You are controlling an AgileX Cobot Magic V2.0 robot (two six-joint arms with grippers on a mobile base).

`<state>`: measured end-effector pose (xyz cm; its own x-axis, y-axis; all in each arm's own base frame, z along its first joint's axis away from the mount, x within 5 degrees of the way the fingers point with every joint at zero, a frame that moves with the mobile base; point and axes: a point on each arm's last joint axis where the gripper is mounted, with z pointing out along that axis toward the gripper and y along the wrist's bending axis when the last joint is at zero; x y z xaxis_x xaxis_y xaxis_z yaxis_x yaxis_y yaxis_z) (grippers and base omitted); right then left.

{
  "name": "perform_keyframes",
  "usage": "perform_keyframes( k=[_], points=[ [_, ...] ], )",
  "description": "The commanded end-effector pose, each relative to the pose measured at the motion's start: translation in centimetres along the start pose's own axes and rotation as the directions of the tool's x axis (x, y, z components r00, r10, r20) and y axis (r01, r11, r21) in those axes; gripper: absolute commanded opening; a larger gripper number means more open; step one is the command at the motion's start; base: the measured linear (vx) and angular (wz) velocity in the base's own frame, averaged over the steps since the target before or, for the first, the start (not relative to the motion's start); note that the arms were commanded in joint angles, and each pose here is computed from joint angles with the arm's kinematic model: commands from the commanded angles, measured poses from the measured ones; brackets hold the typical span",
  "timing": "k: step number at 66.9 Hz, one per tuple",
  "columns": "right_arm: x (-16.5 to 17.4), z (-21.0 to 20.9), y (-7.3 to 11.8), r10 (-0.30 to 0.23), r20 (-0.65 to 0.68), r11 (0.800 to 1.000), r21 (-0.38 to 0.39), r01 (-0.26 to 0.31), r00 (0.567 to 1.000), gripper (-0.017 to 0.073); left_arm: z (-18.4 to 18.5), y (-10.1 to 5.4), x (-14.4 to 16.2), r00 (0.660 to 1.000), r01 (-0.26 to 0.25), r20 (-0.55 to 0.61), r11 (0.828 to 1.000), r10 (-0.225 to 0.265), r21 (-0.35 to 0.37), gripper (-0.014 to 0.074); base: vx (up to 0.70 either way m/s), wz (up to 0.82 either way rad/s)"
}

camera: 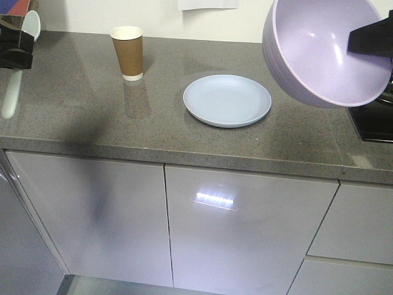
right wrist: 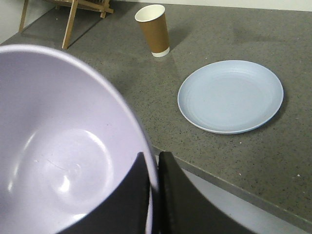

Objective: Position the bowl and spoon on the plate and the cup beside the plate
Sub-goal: 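Drive the base toward the counter with the pale blue plate and cup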

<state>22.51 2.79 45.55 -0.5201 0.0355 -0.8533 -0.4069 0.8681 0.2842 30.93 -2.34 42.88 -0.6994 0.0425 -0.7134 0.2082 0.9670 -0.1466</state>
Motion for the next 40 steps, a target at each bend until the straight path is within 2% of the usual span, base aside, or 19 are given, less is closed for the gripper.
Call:
perform_keyframes(
  k=[1,40],
  points=[
    [-1.21,-1.26,0.82,-0.011,0.101,1.0,-0.008,0.012,0.995,-0.0006,-2.1,-0.69,-0.94,0.994,-0.003,0.111,1.0,0.002,0.013,-0.0006,0.07,0.0],
    [-1.21,-1.26,0.82,-0.011,0.101,1.0,-0.008,0.012,0.995,-0.0006,-2.1,-0.69,-0.94,0.994,-0.003,0.111,1.0,0.002,0.013,-0.0006,0.06,0.0]
  ],
)
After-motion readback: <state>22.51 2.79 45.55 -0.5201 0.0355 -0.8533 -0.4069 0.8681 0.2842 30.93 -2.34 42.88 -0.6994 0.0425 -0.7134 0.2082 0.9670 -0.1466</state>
